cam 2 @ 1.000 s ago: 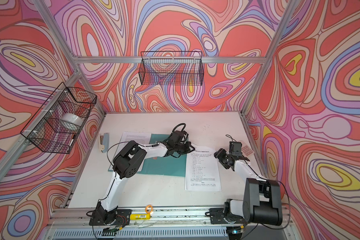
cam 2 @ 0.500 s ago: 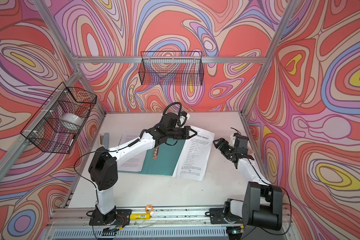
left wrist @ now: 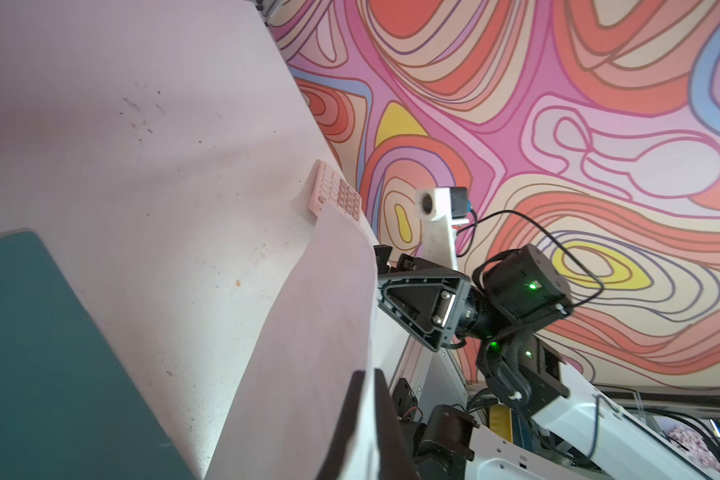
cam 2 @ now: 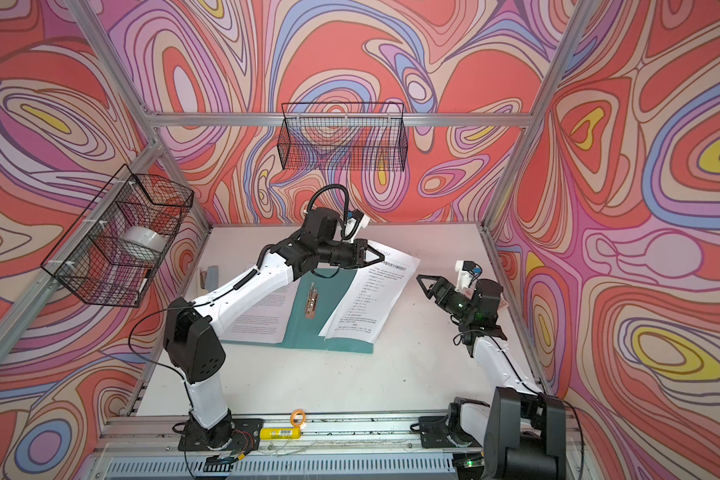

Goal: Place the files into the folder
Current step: 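Lift the XDOF sheet with the left gripper toward the teal folder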

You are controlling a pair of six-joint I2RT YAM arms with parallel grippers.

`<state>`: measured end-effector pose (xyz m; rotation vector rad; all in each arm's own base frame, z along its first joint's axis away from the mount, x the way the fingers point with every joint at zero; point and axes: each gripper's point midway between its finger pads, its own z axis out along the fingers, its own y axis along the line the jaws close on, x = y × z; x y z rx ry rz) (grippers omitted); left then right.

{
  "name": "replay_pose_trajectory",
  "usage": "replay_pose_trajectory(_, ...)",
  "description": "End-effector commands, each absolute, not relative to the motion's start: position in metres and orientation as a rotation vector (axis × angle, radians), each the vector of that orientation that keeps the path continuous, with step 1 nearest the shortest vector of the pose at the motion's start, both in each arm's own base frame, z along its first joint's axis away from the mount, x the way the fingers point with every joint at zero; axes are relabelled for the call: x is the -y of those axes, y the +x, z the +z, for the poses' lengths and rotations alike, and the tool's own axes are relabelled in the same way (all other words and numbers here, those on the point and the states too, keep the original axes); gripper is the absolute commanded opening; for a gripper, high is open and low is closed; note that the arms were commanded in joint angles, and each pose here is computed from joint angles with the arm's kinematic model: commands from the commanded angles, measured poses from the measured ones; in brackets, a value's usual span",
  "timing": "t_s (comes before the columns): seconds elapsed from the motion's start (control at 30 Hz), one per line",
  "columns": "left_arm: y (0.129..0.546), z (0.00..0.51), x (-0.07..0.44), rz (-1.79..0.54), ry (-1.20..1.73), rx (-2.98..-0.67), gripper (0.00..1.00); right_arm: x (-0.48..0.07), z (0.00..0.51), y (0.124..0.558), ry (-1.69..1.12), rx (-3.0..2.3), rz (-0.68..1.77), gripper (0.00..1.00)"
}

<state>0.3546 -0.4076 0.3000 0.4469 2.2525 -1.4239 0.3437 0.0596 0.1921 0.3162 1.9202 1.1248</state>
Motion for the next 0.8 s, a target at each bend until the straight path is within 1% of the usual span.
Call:
replay_pose_trajectory(0.0,0.333,0.354,0.399,-1.509,0.507,-2.152,0.00,-0.079,0.204,0.337,0.201,-1.882,1.205,0.93)
replay_pose_trajectory(0.23,0.323,0.400,0.384,-1.571,0.495,-2.068,0.00,-0.098,0.225,0.326,0.068,-1.813,1.284,0.93)
replay_pose_trajectory(0.37,0.320,0.415,0.379,-1.614,0.487,-2.034,0.00,-0.107,0.242,0.317,-0.019,-1.754,1.320,0.93)
replay_pose_trajectory(0.57,0.326,0.420,0.379,-1.769,0.443,-1.978,0.00,-0.126,0.268,0.298,-0.171,-1.643,1.428,0.92)
replay_pose_trajectory(0.77,0.329,0.417,0.384,-1.874,0.432,-1.961,0.00,-0.147,0.270,0.296,-0.263,-1.632,1.482,0.91)
